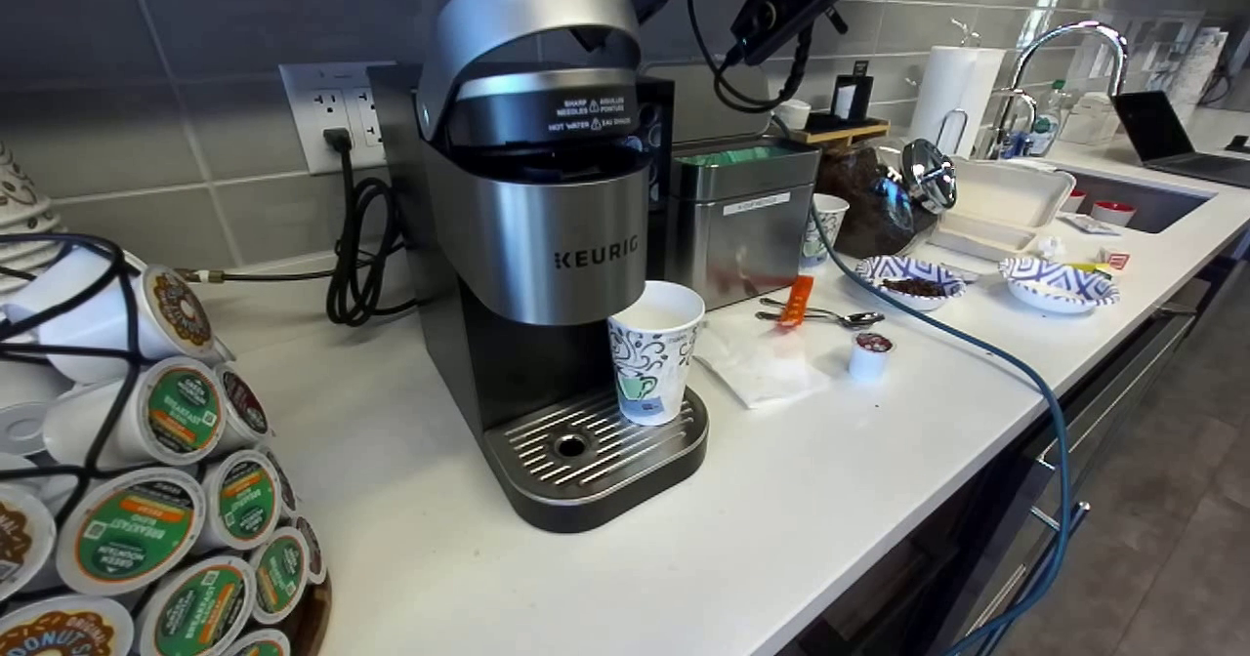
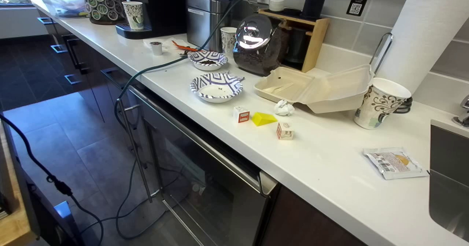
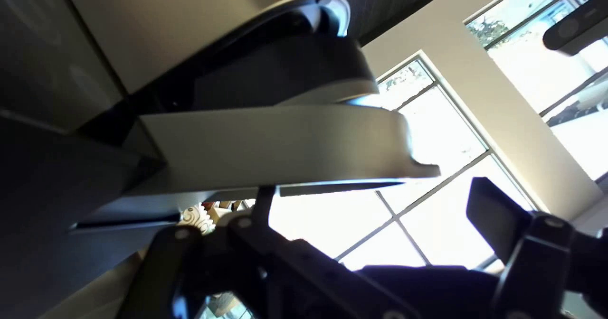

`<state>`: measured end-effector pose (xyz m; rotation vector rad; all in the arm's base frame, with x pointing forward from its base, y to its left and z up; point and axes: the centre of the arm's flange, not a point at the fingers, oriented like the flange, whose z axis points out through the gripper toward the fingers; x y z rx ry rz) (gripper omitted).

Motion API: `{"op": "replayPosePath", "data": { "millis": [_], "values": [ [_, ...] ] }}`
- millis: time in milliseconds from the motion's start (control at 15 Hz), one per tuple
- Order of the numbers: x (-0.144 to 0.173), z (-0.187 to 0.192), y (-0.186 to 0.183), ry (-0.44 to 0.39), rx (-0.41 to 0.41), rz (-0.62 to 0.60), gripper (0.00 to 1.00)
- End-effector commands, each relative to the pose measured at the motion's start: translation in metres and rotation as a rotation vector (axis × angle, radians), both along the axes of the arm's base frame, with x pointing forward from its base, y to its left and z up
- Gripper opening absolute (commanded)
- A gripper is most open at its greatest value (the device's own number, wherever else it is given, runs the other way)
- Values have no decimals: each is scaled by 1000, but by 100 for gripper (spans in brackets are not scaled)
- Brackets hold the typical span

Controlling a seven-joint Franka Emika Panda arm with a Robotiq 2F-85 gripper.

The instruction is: Close the lid of the coffeemaker

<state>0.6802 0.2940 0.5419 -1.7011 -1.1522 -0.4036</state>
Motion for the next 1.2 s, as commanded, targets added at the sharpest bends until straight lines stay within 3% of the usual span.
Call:
{"op": "replayPosePath", "data": {
  "millis": [0, 267, 467, 867, 1133],
  "values": [
    [-14, -9, -7, 78, -87, 34, 100],
    [-13, -24, -11, 128, -147, 17, 100],
    [-15, -17, -24, 97, -138, -37, 100],
    [-56, 0, -77, 7, -151, -314, 100],
    [-76, -3, -82, -20, -167, -512, 100]
  ]
}}
